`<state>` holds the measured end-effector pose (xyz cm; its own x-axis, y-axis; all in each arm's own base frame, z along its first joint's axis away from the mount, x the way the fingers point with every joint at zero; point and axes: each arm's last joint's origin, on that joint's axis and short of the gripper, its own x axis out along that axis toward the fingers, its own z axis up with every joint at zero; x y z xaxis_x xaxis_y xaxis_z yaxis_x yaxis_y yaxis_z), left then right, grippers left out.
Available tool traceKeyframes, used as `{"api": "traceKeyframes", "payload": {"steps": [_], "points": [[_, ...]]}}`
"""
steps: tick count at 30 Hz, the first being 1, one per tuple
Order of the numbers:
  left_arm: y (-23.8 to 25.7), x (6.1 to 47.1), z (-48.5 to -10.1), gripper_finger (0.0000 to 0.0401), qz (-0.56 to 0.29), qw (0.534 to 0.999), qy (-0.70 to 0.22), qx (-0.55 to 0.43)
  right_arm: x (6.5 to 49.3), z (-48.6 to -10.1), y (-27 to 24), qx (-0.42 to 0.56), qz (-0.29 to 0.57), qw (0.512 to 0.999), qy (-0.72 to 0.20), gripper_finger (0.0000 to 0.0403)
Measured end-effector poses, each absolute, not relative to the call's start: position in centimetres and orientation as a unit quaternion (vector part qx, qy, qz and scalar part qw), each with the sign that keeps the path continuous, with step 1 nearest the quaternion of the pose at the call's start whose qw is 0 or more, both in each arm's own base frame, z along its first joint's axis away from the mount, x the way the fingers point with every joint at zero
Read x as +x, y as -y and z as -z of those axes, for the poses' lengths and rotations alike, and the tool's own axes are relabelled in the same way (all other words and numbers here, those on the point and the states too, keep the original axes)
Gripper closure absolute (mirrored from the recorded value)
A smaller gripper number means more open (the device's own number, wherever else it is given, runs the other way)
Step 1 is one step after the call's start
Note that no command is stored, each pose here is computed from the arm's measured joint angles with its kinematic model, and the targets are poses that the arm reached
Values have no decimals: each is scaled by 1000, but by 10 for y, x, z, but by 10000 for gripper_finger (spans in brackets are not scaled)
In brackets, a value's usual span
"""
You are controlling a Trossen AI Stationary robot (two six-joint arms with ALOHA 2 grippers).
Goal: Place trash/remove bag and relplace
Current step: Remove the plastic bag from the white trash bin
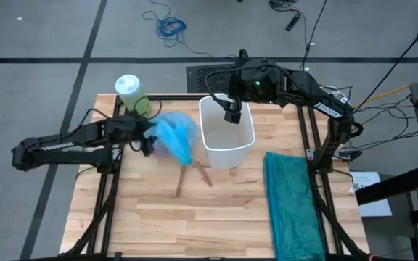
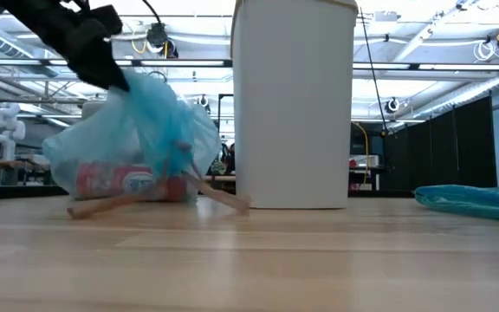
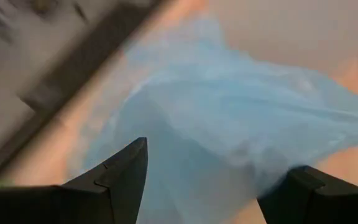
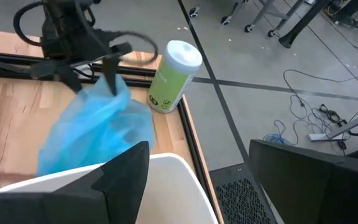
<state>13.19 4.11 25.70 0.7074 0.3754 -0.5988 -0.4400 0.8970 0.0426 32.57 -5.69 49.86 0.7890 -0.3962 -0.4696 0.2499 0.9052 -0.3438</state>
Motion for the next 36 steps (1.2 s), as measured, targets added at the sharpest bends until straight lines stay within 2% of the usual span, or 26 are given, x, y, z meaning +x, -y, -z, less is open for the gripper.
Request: {"api": "traceKeyframes", "payload": {"steps": [5,12,27,33,36], "points": [[-37,134,-245,146,-191,894,-389,-116,325,-498,57,-133,171,935,-281,133],[-30,147,-235,146,-130,878,-439,-139,325,-496,57,-132,170,933,-287,133],[-7,155,-289,146,35,897,-412,-156,322,-493,56,-133,167,928,-307,133],[9,163,-302,146,153,910,-358,-146,322,-493,56,-133,166,927,-309,133],[13,171,-303,146,170,910,-346,-150,322,-493,56,-133,166,927,-310,133]]}}
